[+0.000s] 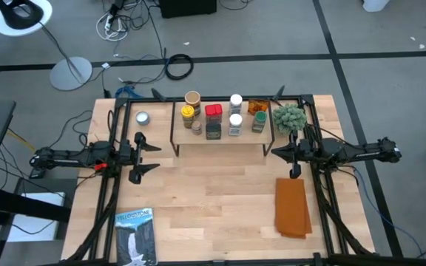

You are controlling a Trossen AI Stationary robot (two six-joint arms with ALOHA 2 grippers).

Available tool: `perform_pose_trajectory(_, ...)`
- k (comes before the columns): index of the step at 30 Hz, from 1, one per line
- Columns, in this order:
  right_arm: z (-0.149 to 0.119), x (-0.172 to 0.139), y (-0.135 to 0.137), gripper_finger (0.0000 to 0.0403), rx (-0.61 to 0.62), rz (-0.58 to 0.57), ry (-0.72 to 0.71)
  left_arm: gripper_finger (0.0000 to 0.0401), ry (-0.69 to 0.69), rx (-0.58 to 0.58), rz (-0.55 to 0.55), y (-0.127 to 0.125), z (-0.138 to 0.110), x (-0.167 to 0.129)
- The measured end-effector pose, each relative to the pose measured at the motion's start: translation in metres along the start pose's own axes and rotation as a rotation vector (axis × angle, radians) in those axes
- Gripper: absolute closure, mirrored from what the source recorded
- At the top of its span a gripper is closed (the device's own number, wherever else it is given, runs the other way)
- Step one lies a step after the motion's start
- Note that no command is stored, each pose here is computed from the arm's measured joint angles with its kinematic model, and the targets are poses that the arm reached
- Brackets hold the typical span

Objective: Shelf spices
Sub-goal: Return to Home Position

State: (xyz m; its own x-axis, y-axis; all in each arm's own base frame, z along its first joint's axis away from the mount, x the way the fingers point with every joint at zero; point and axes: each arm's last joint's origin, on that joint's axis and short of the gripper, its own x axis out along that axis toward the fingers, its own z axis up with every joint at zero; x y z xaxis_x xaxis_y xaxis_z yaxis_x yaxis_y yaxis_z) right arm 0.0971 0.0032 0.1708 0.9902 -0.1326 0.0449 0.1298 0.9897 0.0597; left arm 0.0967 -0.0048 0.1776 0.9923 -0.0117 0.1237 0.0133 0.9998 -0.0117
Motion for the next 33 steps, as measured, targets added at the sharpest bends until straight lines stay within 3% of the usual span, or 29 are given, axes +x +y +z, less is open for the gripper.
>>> perform_pose_trajectory(15, 0.003, 0.000, 0.000, 0.0394, 0.008, -0.001, -0.034, 0.0109, 0.000, 0.000, 0.000, 0.000, 0.000, 0.000)
perform_pose_trajectory(33, -0.020, 0.012, 0.003, 0.0395, -0.080, 0.021, 0.235, 0.0109, 0.000, 0.000, 0.000, 0.000, 0.000, 0.000)
